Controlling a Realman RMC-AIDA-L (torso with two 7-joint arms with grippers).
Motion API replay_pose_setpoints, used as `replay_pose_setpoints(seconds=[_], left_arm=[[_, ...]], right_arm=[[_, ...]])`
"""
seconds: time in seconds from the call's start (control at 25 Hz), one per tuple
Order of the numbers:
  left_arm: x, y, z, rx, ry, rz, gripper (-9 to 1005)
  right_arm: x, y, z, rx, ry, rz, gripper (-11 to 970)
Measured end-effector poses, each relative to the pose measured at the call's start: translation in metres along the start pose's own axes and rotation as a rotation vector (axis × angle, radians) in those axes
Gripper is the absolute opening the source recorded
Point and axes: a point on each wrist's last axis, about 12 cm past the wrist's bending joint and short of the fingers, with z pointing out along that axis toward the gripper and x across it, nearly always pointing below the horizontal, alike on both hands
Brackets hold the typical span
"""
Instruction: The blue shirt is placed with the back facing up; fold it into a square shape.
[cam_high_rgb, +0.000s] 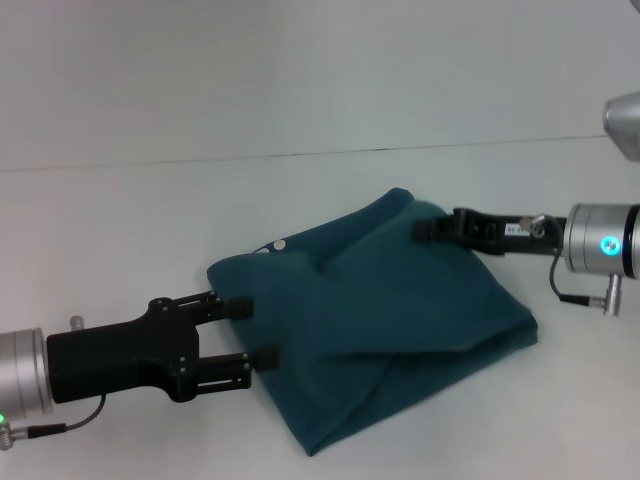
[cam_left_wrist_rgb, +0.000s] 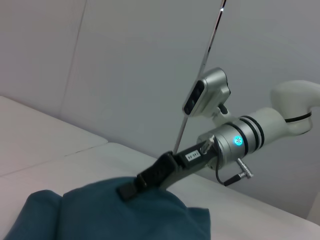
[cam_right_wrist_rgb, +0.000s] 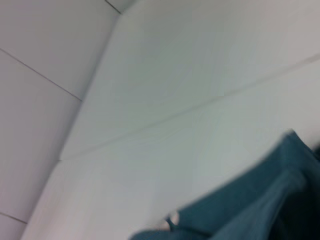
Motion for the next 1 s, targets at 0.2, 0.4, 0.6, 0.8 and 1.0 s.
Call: replay_pose_setpoints(seconds=[0.2, 0.4, 0.6, 0.8, 1.0], left_arm=[[-0.001, 0.001, -0.001, -0.006, -0.010, -0.005, 780], [-0.002, 0.002, -0.003, -0.027, -0.044, -0.017, 780], [-0.003, 0.002, -0.004, -0.033, -0.058, -0.039, 780], [-0.004, 0.002, -0.004, -0.034, -0.064, -0.051, 780], [-0.004, 0.002, -0.004, -0.035, -0.068, -0.058, 780]], right_arm=[[-0.017, 0.014, 0.002, -0.047, -0.045, -0.095, 62], [-0.041, 0.037, -0.002, -0.114, -0.081, -0.189, 63], [-0.053, 0.048, -0.010, -0.151, -0.109, -0.236, 63], [-0.052, 0.046, -0.014, -0.152, -0.107, -0.230, 62], [-0.046, 0.041, -0.016, -0.146, -0.103, -0.215, 63]])
